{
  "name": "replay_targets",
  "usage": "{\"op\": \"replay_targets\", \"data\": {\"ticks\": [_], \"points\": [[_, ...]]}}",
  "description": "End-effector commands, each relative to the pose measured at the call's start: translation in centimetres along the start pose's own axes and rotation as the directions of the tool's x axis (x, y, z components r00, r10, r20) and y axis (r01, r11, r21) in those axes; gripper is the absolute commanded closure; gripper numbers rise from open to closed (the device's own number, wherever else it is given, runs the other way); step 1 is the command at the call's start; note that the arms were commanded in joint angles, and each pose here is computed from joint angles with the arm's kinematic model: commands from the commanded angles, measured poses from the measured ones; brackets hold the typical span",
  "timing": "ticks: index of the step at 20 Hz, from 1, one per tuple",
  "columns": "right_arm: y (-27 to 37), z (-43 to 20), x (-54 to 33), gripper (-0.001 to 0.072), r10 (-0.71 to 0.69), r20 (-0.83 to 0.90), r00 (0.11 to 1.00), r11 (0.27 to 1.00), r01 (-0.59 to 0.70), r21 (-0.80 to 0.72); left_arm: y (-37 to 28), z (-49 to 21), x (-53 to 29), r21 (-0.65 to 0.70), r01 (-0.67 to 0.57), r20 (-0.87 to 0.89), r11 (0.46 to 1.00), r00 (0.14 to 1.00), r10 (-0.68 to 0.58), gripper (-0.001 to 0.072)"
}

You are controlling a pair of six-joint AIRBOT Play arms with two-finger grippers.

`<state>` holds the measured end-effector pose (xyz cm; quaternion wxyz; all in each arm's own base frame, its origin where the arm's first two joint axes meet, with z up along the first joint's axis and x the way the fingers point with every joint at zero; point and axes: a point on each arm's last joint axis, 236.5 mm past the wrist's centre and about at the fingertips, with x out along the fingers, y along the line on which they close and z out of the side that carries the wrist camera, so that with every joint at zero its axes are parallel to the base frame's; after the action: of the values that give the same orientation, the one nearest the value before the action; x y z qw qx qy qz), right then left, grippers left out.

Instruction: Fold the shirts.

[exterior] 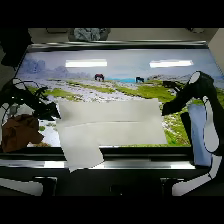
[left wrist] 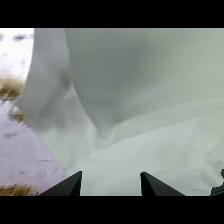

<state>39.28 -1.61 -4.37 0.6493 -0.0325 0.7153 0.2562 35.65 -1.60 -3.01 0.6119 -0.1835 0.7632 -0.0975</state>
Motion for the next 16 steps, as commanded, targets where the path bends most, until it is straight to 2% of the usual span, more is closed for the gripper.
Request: {"op": "replay_targets", "data": {"ticks": [1,5,9,11,16], "points": [[-1.0,-3.2,-3.5,0.0207,-0.058,-0.023,0.998,0.997,0.059,0.041,0.9,-1.7,-3.2,-0.011,0.007,0.067,1.000,0.998,-0.007,0.0243],[-1.6,-7.3,-4.8,0.0209,-0.017,-0.014,1.000,0.988,0.019,0.156,2.3,-8.2,1.9,-0.072,0.029,0.045,0.997,0.999,-0.026,0.0243],[-0.2,-10.2,-2.0,0.0210,0.013,-0.030,0.999,0.983,-0.007,0.182,1.2,-15.2,9.2,-0.085,0.129,-0.005,0.988,0.992,-0.130,0.0244],[0.2,-10.8,-1.2,0.0210,0.018,-0.036,0.999,0.982,-0.011,0.188,0.2,-15.9,10.3,-0.094,0.184,0.014,0.978,0.983,-0.184,0.0244],[0.1,-11.0,-0.9,0.0209,0.017,-0.040,0.999,0.982,-0.009,0.186,-0.3,-16.4,11.5,-0.129,0.217,0.018,0.968,0.976,-0.216,0.0245]]}}
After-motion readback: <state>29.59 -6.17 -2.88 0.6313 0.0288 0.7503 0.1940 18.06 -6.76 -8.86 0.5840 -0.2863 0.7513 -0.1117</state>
